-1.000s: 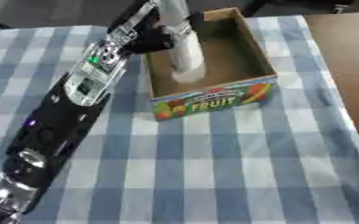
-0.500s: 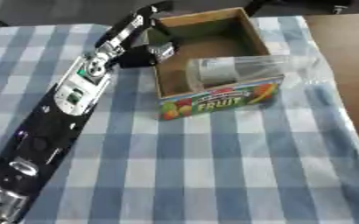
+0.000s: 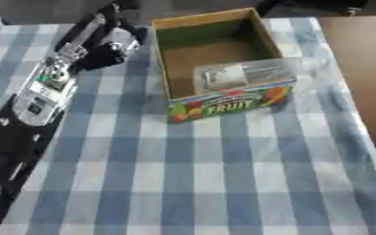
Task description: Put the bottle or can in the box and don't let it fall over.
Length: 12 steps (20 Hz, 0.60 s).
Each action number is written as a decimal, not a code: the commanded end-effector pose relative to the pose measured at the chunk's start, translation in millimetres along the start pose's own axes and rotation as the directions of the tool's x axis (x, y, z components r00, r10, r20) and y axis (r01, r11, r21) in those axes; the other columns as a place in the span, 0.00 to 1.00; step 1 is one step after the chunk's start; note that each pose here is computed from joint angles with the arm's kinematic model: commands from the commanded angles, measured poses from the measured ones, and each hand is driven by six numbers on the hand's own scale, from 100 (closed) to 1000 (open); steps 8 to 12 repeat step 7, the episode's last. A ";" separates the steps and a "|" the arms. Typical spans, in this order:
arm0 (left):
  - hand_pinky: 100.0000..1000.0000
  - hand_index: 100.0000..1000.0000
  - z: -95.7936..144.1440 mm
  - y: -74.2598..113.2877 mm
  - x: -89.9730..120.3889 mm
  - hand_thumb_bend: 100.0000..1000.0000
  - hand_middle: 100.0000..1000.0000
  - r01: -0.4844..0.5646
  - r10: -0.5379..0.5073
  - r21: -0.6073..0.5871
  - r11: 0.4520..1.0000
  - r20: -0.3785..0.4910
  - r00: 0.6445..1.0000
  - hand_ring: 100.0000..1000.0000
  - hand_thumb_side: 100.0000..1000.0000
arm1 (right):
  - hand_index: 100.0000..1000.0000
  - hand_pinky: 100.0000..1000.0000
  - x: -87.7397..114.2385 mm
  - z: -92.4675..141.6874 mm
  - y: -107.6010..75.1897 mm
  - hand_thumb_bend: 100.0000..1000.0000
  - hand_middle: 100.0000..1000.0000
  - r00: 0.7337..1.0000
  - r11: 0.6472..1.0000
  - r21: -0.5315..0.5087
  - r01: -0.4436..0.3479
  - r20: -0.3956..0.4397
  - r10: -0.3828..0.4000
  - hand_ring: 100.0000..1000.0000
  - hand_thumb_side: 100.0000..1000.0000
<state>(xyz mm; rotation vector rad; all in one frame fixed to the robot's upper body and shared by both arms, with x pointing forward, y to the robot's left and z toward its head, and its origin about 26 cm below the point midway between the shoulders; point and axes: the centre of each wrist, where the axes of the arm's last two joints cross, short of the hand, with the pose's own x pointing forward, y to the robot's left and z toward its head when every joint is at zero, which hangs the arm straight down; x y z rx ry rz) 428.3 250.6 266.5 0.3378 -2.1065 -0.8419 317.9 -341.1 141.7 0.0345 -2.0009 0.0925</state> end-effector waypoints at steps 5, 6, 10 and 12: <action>1.00 0.96 20.9 35.1 11.8 0.09 0.88 0.004 -0.004 0.049 0.999 0.004 1.000 0.65 0.48 | 1.00 0.87 9.2 -0.1 -9.9 0.00 1.00 0.999 0.999 -0.013 -0.030 0.024 0.030 1.00 0.64; 1.00 0.96 25.9 39.9 9.8 0.09 0.88 0.006 -0.006 0.063 0.998 -0.008 1.000 0.65 0.48 | 1.00 0.87 9.6 0.5 -11.2 0.00 1.00 0.999 0.999 -0.018 -0.032 0.026 0.032 1.00 0.64; 1.00 0.96 32.8 45.1 7.6 0.09 0.88 0.011 -0.009 0.075 0.997 -0.019 1.000 0.65 0.48 | 1.00 0.87 9.8 1.0 -12.1 0.00 1.00 0.999 0.999 -0.021 -0.032 0.028 0.032 1.00 0.64; 1.00 0.96 32.8 45.1 7.6 0.09 0.88 0.011 -0.009 0.075 0.997 -0.019 1.000 0.65 0.48 | 1.00 0.87 9.8 1.0 -12.1 0.00 1.00 0.999 0.999 -0.021 -0.032 0.028 0.032 1.00 0.64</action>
